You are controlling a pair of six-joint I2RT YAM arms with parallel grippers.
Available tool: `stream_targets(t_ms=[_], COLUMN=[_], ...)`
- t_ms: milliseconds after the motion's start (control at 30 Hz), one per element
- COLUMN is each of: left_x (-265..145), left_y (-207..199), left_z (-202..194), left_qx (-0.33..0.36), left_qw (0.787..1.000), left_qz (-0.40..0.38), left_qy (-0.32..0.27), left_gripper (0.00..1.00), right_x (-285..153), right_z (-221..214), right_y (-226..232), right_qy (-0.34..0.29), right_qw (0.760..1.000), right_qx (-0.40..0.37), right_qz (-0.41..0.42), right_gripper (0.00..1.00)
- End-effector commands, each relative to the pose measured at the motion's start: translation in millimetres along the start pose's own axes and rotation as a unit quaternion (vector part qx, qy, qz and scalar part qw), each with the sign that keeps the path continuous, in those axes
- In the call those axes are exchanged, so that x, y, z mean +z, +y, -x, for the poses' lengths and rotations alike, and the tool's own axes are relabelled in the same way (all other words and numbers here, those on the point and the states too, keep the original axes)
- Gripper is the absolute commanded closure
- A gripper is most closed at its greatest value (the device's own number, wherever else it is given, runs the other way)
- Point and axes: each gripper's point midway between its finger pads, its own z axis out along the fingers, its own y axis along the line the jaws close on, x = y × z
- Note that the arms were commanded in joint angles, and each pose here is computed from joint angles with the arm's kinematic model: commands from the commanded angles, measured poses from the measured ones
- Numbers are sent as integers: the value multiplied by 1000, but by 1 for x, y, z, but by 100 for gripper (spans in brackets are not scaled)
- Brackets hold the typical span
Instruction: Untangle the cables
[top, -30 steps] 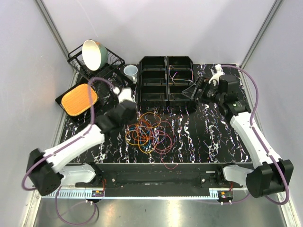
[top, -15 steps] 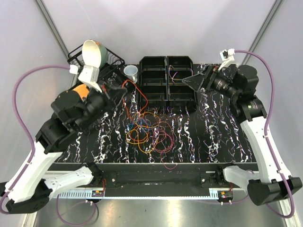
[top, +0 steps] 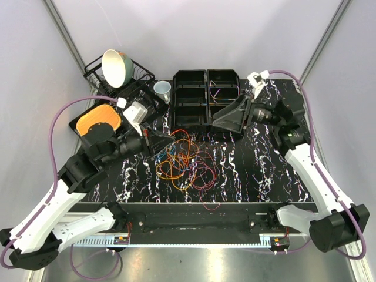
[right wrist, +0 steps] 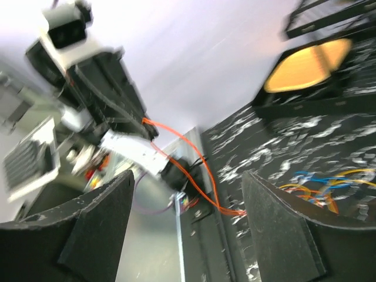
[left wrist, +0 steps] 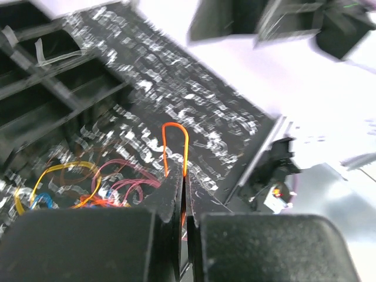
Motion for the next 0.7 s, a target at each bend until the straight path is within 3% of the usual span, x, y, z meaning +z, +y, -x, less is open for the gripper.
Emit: stream_targets(t_ms=[0,233,533,600,633,667], left_x=[-2,3,8,8,9,9], left_y=[-34,-45,-42,-40,-40,-38], left_z=[26,21,20,20,20,19], left_qx=[16,1,-6,-7,-7,-8], left_qw=[995,991,992,993,993,993], left_qz=[-88,-126,-120,-115,-113,-109], left_qy=[-43,-39,-38,-37,-38,-38], left_gripper=[100,100,100,100,100,100], right_x=[14,36,61,63,63,63], right_z=[-14,-34,-54,-55,-55,-52], right_y=[37,44,45,46,47,48], right_qy=[56,86,122,122,121,118], right_qw=[994,989,984,984,984,984], right_qx=[-46,-44,-45,-46,-46,-49], right_qz=[84,109,120,121,120,122], right_gripper=[22,22,30,38,59,72])
